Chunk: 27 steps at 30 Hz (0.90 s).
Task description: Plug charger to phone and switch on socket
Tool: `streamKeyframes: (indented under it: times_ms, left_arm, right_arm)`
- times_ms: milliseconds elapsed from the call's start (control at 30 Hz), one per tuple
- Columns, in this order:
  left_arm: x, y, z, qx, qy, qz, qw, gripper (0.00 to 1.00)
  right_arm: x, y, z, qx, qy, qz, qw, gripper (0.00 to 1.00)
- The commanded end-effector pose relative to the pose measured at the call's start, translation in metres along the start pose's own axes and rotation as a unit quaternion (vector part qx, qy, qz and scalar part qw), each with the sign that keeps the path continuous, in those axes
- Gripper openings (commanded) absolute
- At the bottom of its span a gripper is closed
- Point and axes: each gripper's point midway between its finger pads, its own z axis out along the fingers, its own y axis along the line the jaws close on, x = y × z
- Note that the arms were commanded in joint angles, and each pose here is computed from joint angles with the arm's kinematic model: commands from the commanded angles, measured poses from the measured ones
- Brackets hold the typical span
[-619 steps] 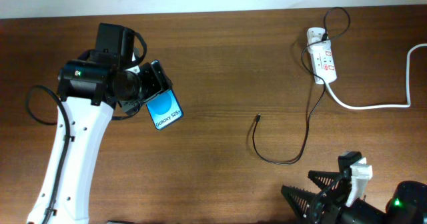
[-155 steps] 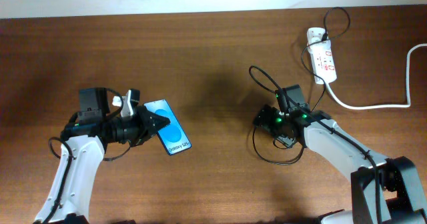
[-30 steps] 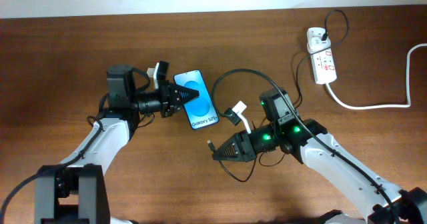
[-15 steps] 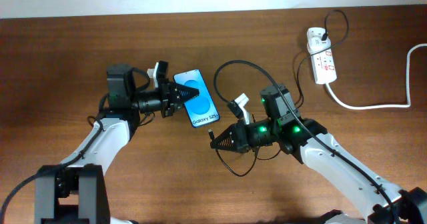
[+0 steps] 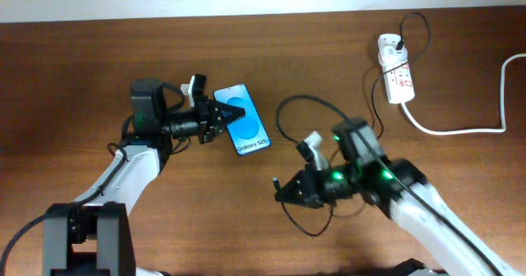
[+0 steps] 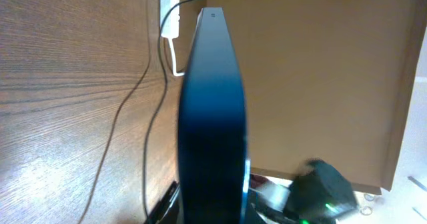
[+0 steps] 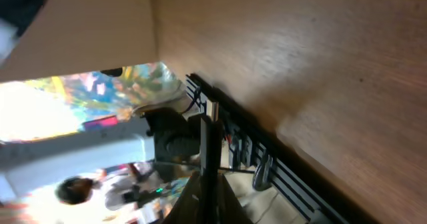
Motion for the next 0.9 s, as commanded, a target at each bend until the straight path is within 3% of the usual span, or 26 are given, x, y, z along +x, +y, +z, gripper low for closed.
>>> streamKeyframes:
  times_ms: [0,200,500,767,867]
  left_arm:
    - [-0.001,-0.004,0.000,0.006,0.004,0.004,1.000,0.00]
    - [0.001,-0.005,0.000,0.009,0.009,0.004,1.000,0.00]
    - [0.002,-0.008,0.000,0.014,0.014,-0.005,1.000,0.00]
    - [0.000,-0.023,-0.001,0.036,0.017,0.042,0.998,0.00]
    - [0.003,-0.031,-0.002,0.050,0.026,0.071,0.996,0.00]
  right_arm:
    - [0.013,0.025,-0.026,-0.002,-0.054,-0.082,0.995,0.04]
    - [0.035,0.024,-0.035,0.001,-0.055,-0.061,0.997,0.04]
    - [-0.002,0.024,0.000,-0.127,-0.053,-0.057,0.989,0.04]
    - [-0.016,0.013,0.016,-0.148,-0.034,-0.046,0.987,0.04]
    - [-0.017,0.023,0.017,-0.176,-0.019,-0.088,0.980,0.04]
